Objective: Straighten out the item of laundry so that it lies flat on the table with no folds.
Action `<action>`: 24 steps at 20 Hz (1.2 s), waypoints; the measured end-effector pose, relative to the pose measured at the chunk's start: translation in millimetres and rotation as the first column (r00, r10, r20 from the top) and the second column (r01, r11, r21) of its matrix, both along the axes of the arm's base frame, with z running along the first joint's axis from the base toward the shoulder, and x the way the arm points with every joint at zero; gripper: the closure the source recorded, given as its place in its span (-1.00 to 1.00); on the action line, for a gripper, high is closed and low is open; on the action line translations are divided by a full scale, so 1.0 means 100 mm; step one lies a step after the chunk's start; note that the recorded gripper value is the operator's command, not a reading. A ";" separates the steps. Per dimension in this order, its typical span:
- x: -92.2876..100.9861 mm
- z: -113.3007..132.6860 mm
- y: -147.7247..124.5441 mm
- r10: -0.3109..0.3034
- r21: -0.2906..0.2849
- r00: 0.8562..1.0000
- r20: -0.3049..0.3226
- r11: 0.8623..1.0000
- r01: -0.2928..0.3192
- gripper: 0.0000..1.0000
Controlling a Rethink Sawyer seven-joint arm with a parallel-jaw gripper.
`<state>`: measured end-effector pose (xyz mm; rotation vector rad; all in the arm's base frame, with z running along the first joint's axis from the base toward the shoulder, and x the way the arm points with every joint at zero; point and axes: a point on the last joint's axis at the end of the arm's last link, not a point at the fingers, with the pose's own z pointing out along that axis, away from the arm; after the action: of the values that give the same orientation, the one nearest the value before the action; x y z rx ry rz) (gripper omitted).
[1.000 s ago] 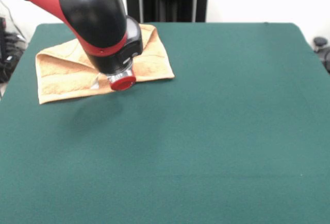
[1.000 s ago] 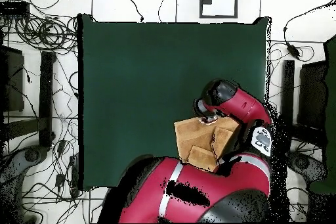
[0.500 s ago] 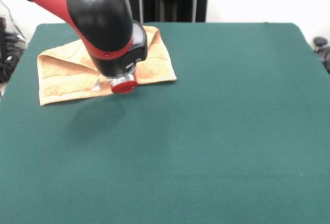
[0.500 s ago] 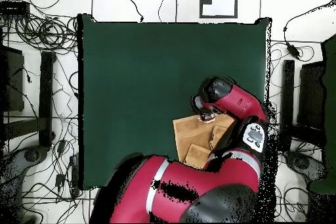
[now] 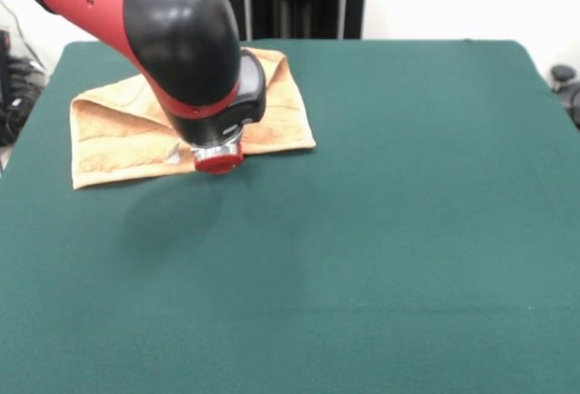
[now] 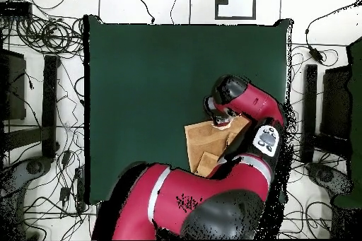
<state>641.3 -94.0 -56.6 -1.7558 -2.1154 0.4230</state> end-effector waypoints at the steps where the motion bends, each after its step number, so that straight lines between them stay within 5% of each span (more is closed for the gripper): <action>1: 0.02 0.00 0.01 -0.011 -0.007 1.000 -0.004 1.000 0.011 1.00; 24: 0.46 -0.01 0.22 -0.195 -0.098 0.981 0.009 0.976 0.195 1.00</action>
<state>687.0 -72.3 -58.0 -1.9959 -1.9269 0.4802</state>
